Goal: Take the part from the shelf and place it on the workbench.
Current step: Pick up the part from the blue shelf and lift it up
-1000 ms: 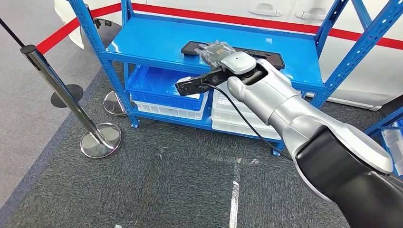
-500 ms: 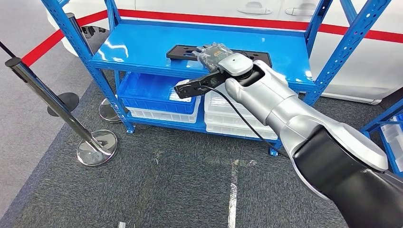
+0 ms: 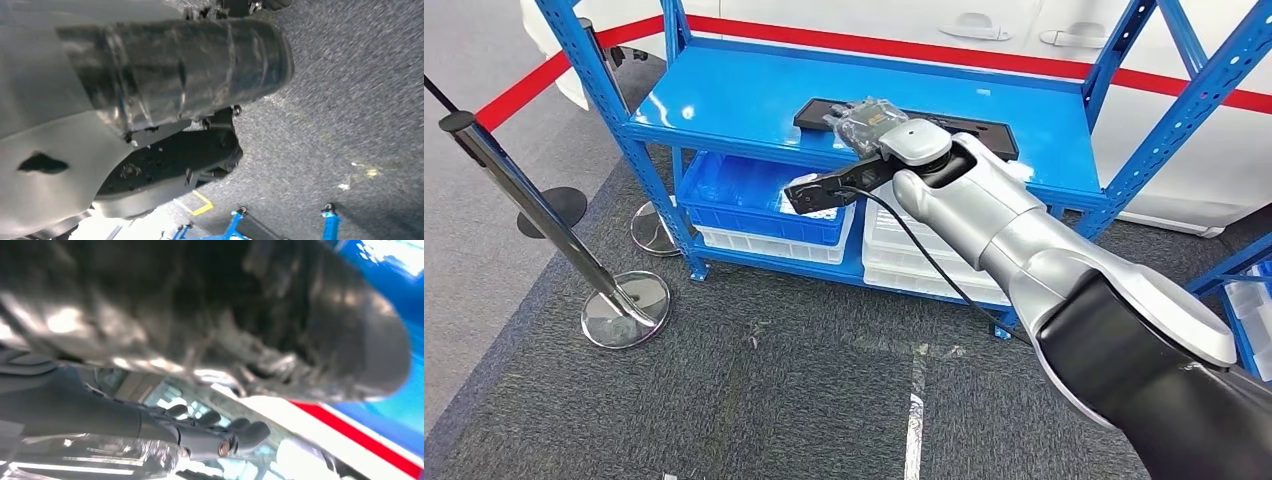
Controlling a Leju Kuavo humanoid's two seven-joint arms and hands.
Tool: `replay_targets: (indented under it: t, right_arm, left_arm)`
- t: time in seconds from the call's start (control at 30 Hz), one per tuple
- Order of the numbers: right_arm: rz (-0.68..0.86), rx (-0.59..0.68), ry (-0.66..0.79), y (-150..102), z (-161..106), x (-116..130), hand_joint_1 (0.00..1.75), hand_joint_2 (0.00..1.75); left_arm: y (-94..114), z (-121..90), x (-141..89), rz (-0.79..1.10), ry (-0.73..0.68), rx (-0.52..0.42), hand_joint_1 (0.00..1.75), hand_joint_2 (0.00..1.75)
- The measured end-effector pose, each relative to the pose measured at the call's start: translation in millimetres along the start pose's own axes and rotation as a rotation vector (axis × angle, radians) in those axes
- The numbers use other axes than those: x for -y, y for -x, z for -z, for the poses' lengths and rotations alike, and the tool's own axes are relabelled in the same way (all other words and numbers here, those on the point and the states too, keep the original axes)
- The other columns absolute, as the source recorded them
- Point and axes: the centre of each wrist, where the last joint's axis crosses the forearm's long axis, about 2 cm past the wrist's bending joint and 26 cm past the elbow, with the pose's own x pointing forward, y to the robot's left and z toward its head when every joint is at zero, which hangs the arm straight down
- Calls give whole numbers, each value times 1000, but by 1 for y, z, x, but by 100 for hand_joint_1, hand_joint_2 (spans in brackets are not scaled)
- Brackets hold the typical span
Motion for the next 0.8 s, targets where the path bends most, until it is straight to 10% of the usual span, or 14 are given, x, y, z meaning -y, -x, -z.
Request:
replay_targets:
  t: [0.8]
  right_arm:
    - [43, -9, -62, -3, 2, -15, 0, 0]
  left_arm:
    - [0, 0, -2, -6, -8, -12, 0, 0]
